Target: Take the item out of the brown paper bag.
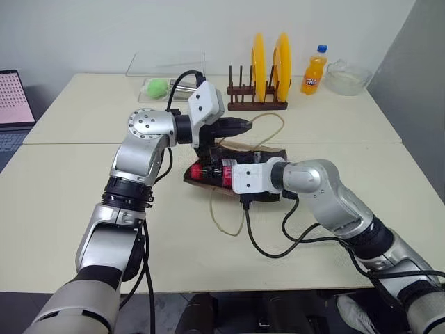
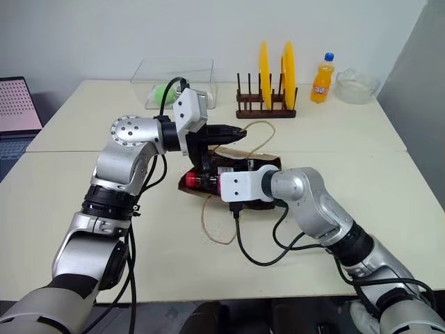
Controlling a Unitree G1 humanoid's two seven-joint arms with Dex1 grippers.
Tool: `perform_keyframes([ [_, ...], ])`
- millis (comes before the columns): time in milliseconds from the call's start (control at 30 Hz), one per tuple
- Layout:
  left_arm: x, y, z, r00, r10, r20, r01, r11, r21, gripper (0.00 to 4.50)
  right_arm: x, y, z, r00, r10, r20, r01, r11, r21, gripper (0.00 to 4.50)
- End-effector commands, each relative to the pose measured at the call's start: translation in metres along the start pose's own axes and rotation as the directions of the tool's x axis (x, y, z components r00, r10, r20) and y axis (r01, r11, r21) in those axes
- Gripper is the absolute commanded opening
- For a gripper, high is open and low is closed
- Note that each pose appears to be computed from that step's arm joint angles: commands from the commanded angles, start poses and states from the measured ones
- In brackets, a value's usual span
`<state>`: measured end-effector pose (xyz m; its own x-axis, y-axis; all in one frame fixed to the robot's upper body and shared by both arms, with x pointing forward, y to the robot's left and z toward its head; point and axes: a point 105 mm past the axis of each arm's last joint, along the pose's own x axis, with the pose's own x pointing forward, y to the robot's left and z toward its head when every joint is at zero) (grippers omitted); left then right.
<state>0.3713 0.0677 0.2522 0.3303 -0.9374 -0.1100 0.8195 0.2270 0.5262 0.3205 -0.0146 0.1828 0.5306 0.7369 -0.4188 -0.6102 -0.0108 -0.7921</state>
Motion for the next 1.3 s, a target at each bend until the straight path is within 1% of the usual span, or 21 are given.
perform_keyframes([
  [33,0.001,0.007,0.015,1.000,0.015,0.022,-0.016,0.998,0.065,0.00,-0.023,-0.014,0.018,0.993,-0.034,0.117,0.039,0.998,-0.040,3.14],
  [200,0.001,0.008,0.015,1.000,0.021,0.020,-0.022,0.997,0.071,0.00,-0.041,-0.010,0.026,0.970,0.007,0.244,0.010,0.998,-0.069,3.14],
  [300,0.001,0.008,0.014,1.000,0.021,0.017,-0.023,0.997,0.076,0.00,-0.057,-0.014,0.031,0.949,-0.006,0.315,0.036,0.995,-0.091,3.14],
  [400,0.002,0.009,0.014,1.000,0.022,0.013,-0.023,0.997,0.079,0.00,-0.069,-0.017,0.036,0.934,-0.003,0.357,0.063,0.986,-0.157,3.14],
  [533,0.003,0.009,0.012,1.000,0.021,0.005,-0.022,0.996,0.084,0.00,-0.089,-0.032,0.043,0.911,-0.076,0.406,0.190,0.950,-0.247,3.14],
  [700,0.000,0.009,0.006,1.000,0.026,-0.016,-0.025,0.996,0.089,0.00,-0.113,-0.051,0.043,0.882,-0.202,0.426,0.334,0.906,-0.261,3.14],
  [767,-0.003,0.009,0.003,0.999,0.037,-0.027,-0.034,0.996,0.088,0.00,-0.128,-0.062,0.038,0.866,-0.289,0.409,0.414,0.872,-0.260,3.14],
  [800,-0.005,0.010,0.002,0.999,0.044,-0.032,-0.041,0.996,0.085,0.00,-0.139,-0.069,0.030,0.858,-0.348,0.378,0.460,0.849,-0.262,3.14],
  [867,-0.008,0.009,0.000,0.998,0.051,-0.037,-0.048,0.996,0.078,0.00,-0.153,-0.077,0.013,0.852,-0.424,0.307,0.505,0.821,-0.268,3.14],
  [967,-0.012,0.008,-0.003,0.997,0.065,-0.045,-0.062,0.996,0.069,0.00,-0.172,-0.087,-0.025,0.828,-0.536,0.165,0.560,0.799,-0.217,3.14],
  [1033,-0.014,0.008,-0.004,0.996,0.077,-0.050,-0.074,0.995,0.060,0.00,-0.181,-0.089,-0.057,0.812,-0.581,0.044,0.579,0.796,-0.178,3.14],
  [1067,-0.015,0.008,-0.004,0.996,0.080,-0.050,-0.077,0.995,0.056,0.00,-0.182,-0.087,-0.071,0.818,-0.576,-0.013,0.566,0.807,-0.167,3.14],
  [1167,-0.015,0.003,-0.003,0.996,0.080,-0.045,-0.078,0.996,0.049,0.00,-0.166,-0.064,-0.114,0.877,-0.446,-0.177,0.430,0.894,-0.125,3.14],
  [1300,-0.012,-0.001,0.001,0.996,0.079,-0.030,-0.078,0.996,0.042,0.00,-0.139,-0.036,-0.151,0.925,-0.248,-0.289,0.234,0.969,-0.081,3.14],
])
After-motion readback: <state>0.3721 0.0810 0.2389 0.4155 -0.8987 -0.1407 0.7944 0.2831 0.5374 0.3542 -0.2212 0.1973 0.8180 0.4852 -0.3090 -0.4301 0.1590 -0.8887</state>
